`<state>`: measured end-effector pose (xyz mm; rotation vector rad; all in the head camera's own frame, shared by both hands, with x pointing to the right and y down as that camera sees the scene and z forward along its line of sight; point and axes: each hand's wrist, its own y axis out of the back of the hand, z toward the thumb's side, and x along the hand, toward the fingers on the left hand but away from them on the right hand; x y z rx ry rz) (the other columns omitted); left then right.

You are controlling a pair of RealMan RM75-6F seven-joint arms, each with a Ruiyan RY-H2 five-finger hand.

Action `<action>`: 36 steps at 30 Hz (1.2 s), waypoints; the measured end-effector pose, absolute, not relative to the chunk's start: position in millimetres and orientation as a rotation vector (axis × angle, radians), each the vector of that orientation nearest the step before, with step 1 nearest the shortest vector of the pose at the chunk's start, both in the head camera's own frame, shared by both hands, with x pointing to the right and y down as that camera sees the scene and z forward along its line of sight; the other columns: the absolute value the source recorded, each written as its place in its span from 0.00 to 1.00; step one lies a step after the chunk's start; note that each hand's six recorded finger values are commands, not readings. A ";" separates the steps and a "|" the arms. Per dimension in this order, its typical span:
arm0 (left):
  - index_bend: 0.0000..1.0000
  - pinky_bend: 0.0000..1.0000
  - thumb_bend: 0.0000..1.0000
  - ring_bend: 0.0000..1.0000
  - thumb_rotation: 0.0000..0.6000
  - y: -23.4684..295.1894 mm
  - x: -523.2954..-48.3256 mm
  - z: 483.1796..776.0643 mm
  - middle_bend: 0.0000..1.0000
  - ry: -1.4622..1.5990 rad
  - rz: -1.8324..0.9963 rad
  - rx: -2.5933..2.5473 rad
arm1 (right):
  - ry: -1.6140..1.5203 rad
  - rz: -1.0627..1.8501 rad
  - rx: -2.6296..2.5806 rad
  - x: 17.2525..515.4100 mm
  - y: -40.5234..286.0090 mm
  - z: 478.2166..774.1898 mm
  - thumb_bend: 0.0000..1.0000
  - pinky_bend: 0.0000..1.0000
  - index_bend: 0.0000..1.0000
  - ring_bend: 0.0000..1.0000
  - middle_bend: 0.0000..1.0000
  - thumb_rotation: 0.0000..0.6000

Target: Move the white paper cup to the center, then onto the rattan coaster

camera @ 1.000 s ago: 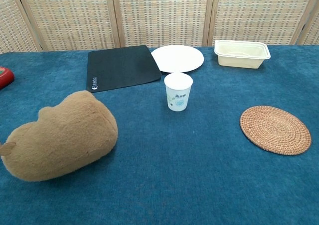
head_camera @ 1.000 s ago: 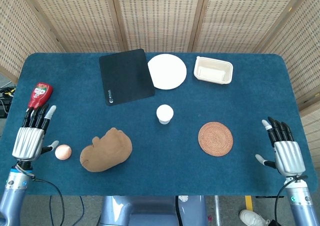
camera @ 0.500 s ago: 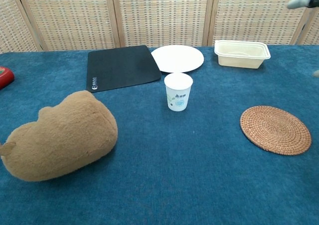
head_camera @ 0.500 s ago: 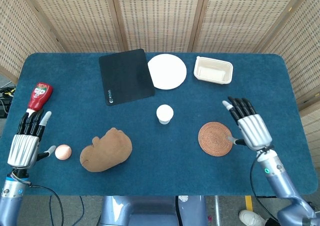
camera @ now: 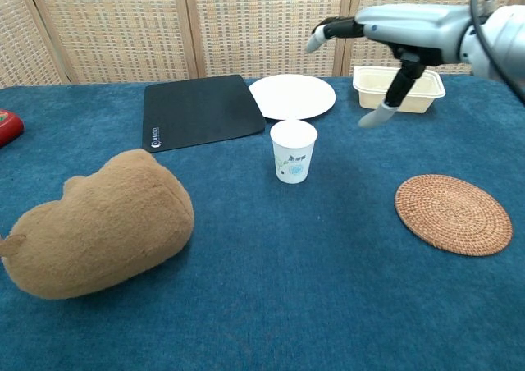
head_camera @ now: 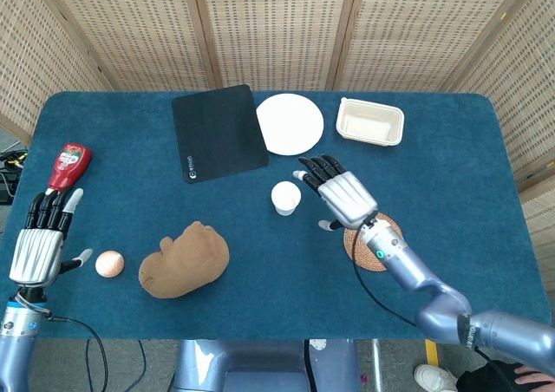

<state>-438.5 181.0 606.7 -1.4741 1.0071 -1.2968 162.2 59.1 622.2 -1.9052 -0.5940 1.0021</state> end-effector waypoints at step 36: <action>0.00 0.00 0.05 0.00 1.00 174.0 -444.3 625.2 0.00 0.980 -1.343 -1.540 | -0.364 1.199 -1.876 99.5 32.7 711.8 0.05 0.00 0.18 0.00 0.00 1.00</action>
